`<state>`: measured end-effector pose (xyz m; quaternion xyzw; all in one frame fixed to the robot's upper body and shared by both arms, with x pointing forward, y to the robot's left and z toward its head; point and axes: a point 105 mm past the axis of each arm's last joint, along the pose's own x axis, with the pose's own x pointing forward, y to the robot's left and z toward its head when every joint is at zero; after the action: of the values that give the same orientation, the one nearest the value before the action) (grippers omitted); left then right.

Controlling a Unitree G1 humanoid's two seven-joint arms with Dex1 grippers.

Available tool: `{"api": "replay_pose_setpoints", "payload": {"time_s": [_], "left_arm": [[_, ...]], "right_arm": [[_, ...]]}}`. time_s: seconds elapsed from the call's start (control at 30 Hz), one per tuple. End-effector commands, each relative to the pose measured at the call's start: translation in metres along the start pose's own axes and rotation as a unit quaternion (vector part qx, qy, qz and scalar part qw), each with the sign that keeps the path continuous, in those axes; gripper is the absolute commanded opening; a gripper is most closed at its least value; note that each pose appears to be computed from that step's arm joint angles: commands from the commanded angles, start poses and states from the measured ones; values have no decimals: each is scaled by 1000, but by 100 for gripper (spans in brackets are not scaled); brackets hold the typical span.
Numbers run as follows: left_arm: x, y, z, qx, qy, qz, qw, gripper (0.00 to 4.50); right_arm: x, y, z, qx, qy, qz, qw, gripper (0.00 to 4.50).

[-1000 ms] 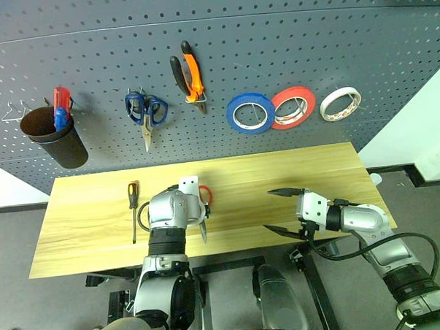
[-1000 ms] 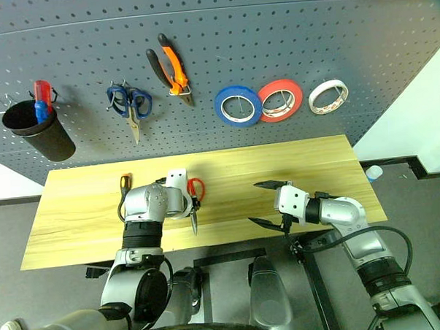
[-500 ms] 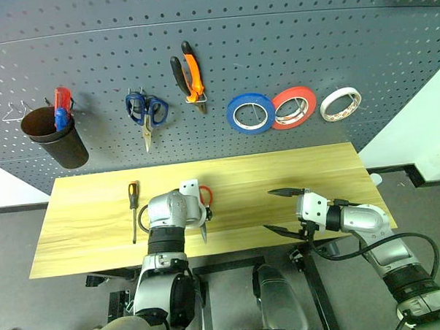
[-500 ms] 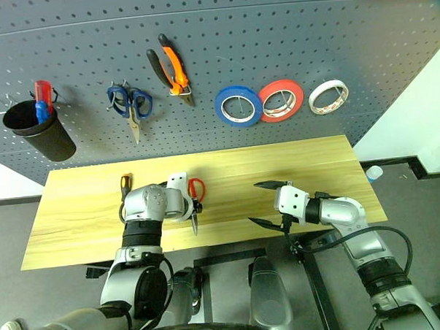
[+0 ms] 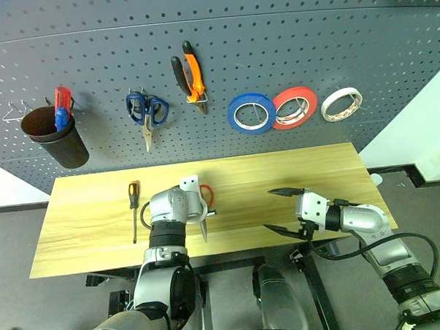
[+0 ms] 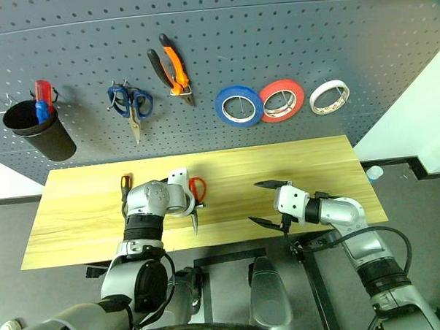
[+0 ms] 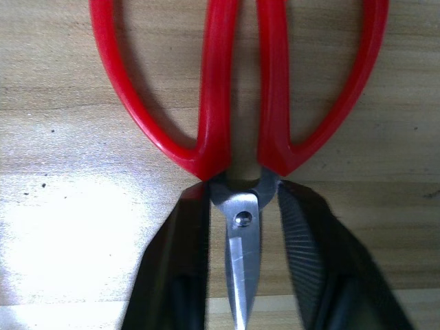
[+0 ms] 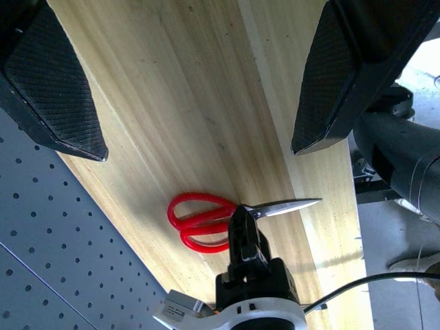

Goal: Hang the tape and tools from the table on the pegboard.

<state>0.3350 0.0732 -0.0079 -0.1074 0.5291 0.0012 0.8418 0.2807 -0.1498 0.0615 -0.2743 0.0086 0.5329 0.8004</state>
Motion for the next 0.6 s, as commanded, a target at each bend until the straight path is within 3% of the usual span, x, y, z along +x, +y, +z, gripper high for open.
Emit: {"api": "replay_pose_setpoints", "payload": {"time_s": [0.03, 0.07, 0.33, 0.6], "left_arm": [[-8, -57, -11, 20, 16, -65, 998, 26], [-8, -57, -12, 21, 17, -64, 998, 2], [-14, -53, -1, 34, -12, -49, 998, 2], [-31, -65, 8, 63, -44, -81, 994, 242]], "right_arm": [[-1, -5, 9, -13, -16, -13, 1000, 450], [-1, -5, 9, -13, -16, -14, 1000, 450], [-1, -5, 8, -13, -14, -14, 1000, 450], [-2, -5, 7, -11, -12, -15, 1000, 450]]}}
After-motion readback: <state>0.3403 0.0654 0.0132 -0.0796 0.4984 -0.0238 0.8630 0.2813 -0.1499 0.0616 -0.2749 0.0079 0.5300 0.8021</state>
